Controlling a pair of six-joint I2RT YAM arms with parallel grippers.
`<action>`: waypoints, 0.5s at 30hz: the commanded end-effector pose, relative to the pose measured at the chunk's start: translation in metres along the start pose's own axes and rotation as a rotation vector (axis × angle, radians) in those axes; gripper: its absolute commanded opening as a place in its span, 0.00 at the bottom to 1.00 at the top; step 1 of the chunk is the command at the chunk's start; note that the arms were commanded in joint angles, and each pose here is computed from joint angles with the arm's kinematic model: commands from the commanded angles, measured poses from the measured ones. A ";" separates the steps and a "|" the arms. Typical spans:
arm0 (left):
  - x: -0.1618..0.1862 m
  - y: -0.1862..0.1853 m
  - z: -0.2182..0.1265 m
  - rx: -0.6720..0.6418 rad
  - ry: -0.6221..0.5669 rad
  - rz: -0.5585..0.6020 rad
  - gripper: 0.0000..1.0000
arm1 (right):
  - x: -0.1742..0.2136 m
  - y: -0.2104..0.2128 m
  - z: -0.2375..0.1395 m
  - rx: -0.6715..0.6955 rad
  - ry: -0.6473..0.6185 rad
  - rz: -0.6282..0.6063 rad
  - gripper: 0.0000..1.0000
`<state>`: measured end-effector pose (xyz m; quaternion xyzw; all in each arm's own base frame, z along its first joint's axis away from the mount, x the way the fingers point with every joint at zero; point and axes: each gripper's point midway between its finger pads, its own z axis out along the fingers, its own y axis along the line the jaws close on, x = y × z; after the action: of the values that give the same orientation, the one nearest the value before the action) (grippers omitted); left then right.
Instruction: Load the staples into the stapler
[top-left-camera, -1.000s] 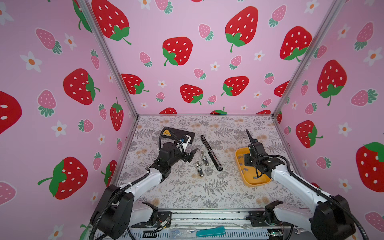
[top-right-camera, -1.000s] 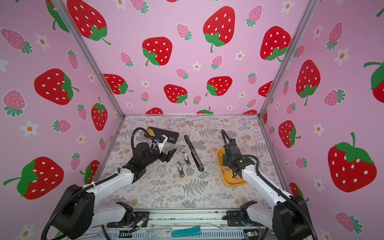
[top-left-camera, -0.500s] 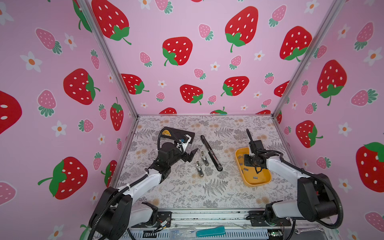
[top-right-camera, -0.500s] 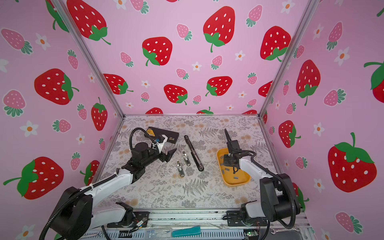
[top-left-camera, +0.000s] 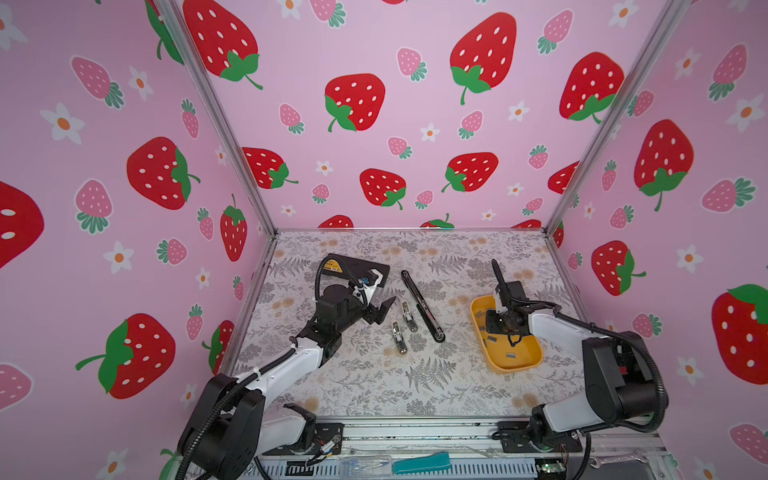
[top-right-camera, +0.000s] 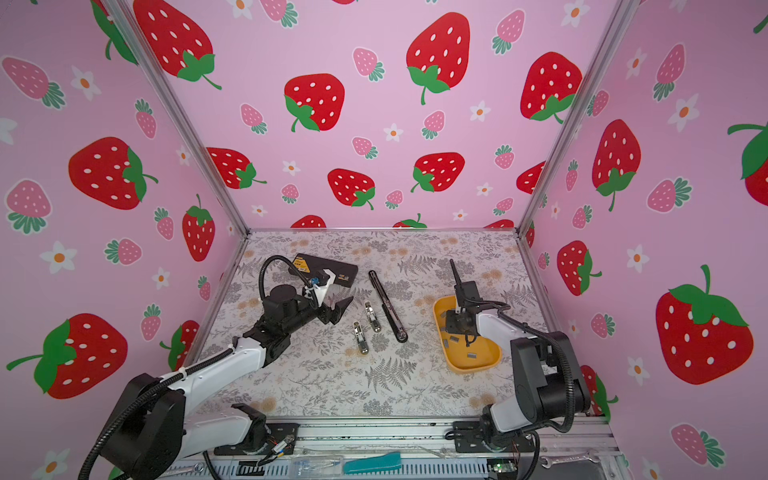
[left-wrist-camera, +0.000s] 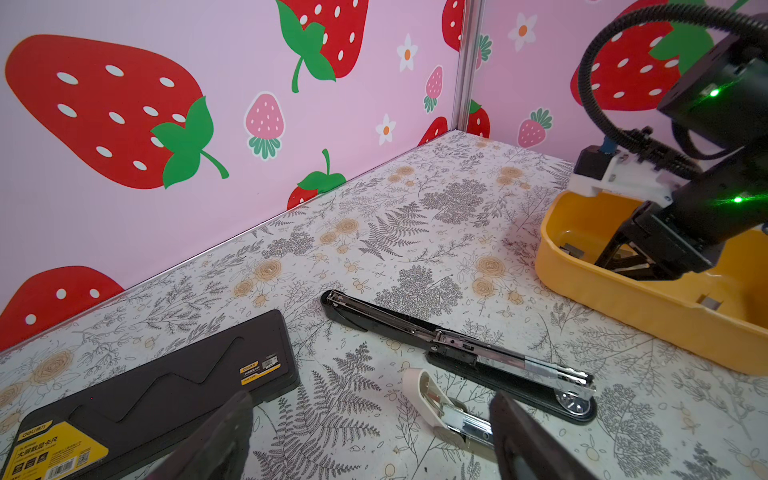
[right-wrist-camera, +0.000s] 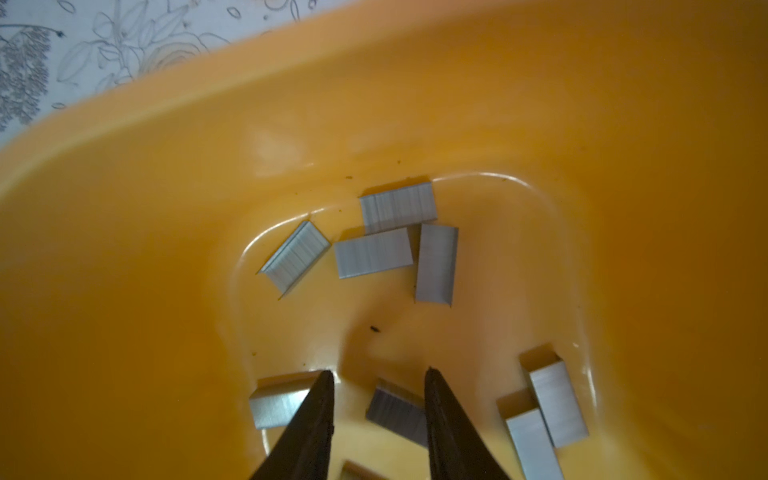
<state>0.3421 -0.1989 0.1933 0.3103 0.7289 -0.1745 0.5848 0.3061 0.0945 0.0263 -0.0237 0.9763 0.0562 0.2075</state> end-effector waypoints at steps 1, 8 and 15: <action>-0.009 -0.003 -0.002 0.018 -0.035 0.024 0.90 | 0.016 -0.003 0.008 -0.008 0.046 0.014 0.38; -0.008 -0.003 -0.001 0.022 -0.031 0.022 0.90 | 0.037 -0.003 0.009 -0.023 0.099 0.041 0.35; -0.008 -0.003 -0.001 0.024 -0.029 0.020 0.89 | 0.037 -0.003 -0.001 -0.026 0.087 0.059 0.38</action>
<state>0.3413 -0.1998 0.1933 0.3121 0.7280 -0.1774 0.5840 0.2981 0.0962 0.0239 -0.0107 0.9745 0.0758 0.2108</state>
